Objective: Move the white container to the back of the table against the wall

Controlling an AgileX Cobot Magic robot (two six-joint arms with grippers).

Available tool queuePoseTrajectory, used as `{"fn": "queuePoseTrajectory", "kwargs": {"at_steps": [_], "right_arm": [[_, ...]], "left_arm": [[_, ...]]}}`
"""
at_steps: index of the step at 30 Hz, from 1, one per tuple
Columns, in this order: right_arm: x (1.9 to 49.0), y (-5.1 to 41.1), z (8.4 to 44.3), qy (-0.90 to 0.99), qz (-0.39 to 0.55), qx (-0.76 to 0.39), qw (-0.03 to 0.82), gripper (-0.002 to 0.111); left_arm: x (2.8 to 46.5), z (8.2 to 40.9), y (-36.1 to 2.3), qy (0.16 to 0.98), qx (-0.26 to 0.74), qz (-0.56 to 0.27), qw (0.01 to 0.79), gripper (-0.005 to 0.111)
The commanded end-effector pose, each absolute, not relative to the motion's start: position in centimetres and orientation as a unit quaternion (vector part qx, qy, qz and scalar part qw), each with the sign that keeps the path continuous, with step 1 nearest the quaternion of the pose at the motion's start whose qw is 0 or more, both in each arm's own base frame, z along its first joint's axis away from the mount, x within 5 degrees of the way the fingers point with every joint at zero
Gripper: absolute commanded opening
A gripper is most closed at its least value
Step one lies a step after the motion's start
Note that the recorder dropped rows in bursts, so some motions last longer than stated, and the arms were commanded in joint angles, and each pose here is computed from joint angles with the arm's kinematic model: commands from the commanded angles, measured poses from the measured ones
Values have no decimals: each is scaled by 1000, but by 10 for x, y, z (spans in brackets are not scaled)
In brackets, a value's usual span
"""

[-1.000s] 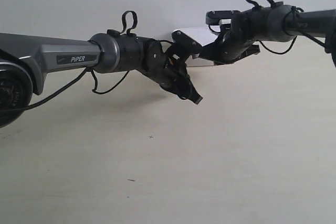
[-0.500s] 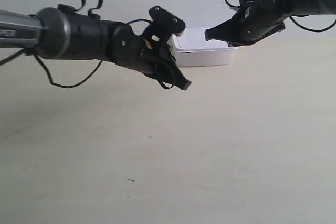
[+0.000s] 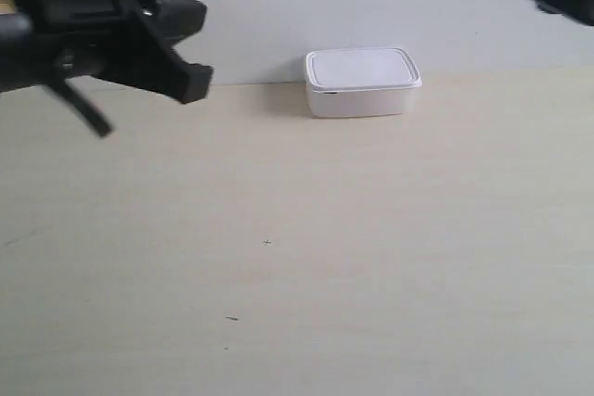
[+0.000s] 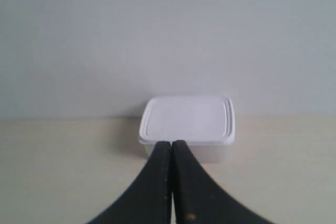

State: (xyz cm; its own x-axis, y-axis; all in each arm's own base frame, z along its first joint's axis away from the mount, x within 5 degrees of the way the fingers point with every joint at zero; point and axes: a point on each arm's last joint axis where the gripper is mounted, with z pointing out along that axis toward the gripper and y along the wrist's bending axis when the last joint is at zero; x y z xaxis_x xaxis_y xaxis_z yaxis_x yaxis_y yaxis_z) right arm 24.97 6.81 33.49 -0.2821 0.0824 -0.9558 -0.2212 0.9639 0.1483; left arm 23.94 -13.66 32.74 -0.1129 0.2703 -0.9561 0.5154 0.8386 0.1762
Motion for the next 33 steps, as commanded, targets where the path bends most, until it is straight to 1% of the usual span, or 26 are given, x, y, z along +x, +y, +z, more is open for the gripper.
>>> {"fn": "queuePoseTrajectory", "kwargs": {"at_steps": [1,2,5,7,10,13,16,21,33], "right_arm": [[169,46,360,725,161,-22,669,0],[149,41,363,712,168,-16,682,0],[94,25,366,676,175,-10,715,0],[62,15,366,656,183,-1,732,0],[16,1,364,619,188,4,763,0],[-9,-6,361,588,188,5,787,0],[-8,-7,358,598,178,4,781,0],[8,-2,354,629,172,3,758,0],[9,-2,354,631,171,3,757,0]], "left_arm": [[173,350,-117,677,262,-142,672,0],[155,357,-111,658,260,-161,688,0],[119,357,-96,626,266,-192,707,0],[102,356,-85,608,264,-204,721,0],[84,350,-70,592,248,-220,735,0],[76,349,-62,578,241,-223,747,0],[75,353,-61,568,227,-230,757,0],[78,355,-62,568,197,-259,756,0],[78,353,-63,575,204,-257,749,0]]}}
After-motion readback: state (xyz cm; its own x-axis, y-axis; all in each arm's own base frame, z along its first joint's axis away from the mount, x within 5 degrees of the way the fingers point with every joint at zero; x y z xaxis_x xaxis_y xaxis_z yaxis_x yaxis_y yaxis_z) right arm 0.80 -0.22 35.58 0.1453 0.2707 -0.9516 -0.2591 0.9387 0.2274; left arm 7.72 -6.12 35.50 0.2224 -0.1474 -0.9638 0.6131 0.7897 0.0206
